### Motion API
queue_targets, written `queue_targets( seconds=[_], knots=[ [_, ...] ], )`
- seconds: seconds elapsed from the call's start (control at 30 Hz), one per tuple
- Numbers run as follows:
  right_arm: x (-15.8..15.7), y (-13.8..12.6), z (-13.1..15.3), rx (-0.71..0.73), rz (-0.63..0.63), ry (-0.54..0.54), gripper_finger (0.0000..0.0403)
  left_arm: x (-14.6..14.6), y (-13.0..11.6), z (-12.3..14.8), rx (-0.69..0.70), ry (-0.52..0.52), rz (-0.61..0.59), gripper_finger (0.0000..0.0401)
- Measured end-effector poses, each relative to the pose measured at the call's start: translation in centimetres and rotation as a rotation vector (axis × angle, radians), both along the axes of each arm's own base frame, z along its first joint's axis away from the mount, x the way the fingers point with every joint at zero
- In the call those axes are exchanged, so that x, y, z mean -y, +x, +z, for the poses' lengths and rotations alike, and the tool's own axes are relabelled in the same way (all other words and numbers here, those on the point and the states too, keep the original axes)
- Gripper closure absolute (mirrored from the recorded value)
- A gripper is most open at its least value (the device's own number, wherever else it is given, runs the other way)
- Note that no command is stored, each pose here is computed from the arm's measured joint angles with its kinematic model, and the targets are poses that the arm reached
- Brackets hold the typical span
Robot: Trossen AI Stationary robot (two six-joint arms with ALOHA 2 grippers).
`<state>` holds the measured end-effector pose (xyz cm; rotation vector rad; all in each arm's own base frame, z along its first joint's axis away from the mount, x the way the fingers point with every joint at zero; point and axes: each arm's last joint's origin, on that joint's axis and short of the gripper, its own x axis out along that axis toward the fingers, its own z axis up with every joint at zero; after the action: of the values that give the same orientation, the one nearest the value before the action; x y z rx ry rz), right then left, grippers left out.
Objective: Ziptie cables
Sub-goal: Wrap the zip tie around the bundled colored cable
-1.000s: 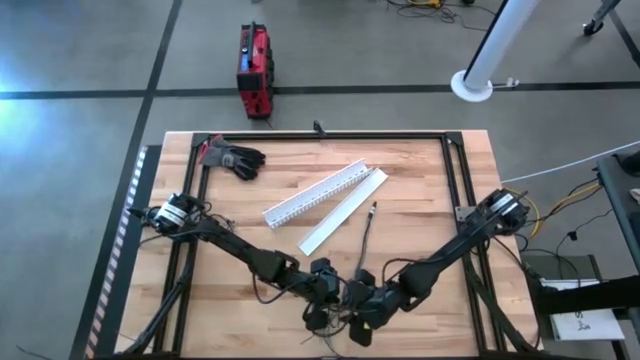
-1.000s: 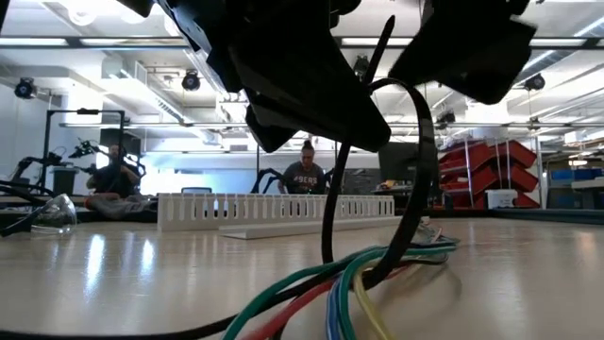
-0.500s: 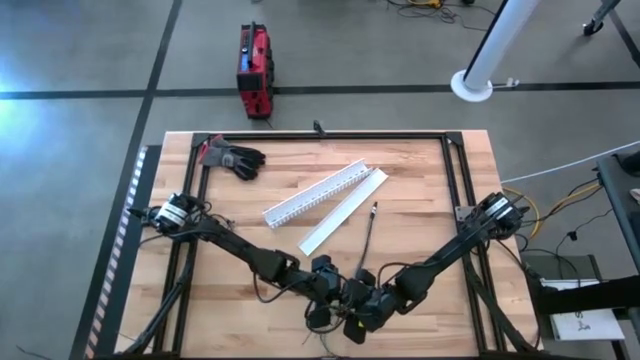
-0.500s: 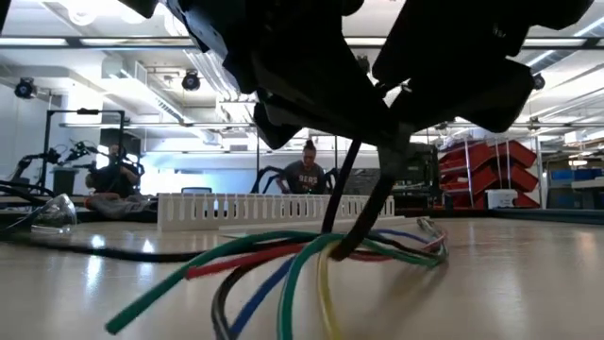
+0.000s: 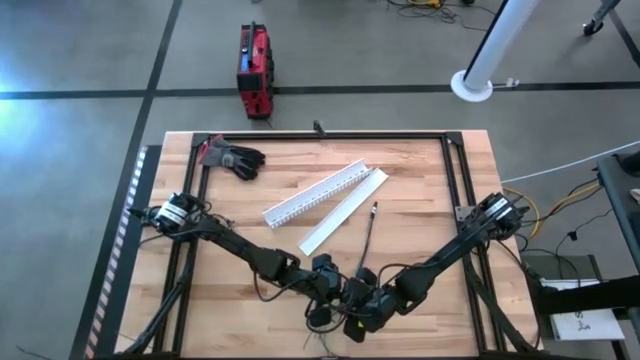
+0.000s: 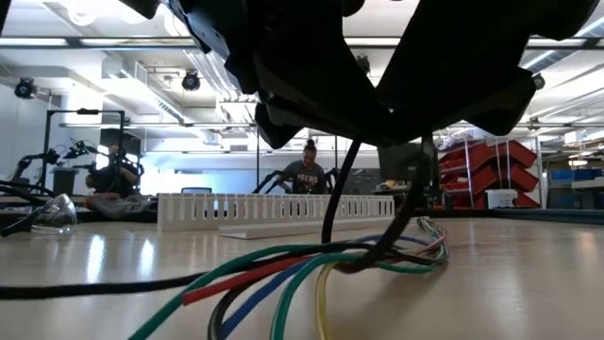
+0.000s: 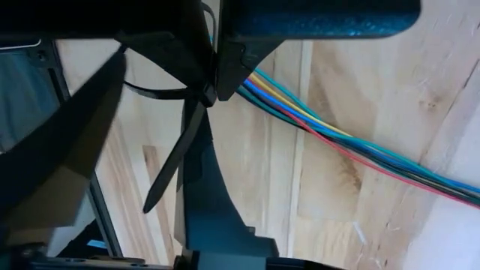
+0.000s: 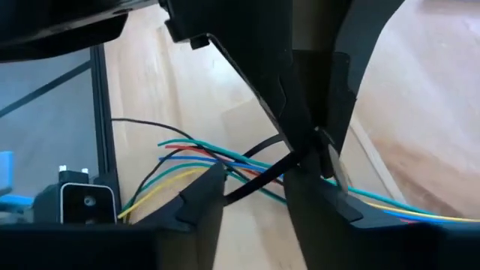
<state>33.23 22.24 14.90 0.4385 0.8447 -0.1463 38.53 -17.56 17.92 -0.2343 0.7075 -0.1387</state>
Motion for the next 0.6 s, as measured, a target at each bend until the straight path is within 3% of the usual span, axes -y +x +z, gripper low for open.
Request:
queue_targets(
  seconds=[0.27,0.6],
  knots=[
    [0.0,0.0,0.0,0.003,0.043,-0.053,0.0391,0.2,-0.1,0.0,-0.015,-0.032,-0.034,0.0401],
    [0.0,-0.6,-0.5,-0.007,0.175,-0.194,0.0400,0.4,-1.1,0.7,-0.086,-0.057,-0.136,0.0401]
  ],
)
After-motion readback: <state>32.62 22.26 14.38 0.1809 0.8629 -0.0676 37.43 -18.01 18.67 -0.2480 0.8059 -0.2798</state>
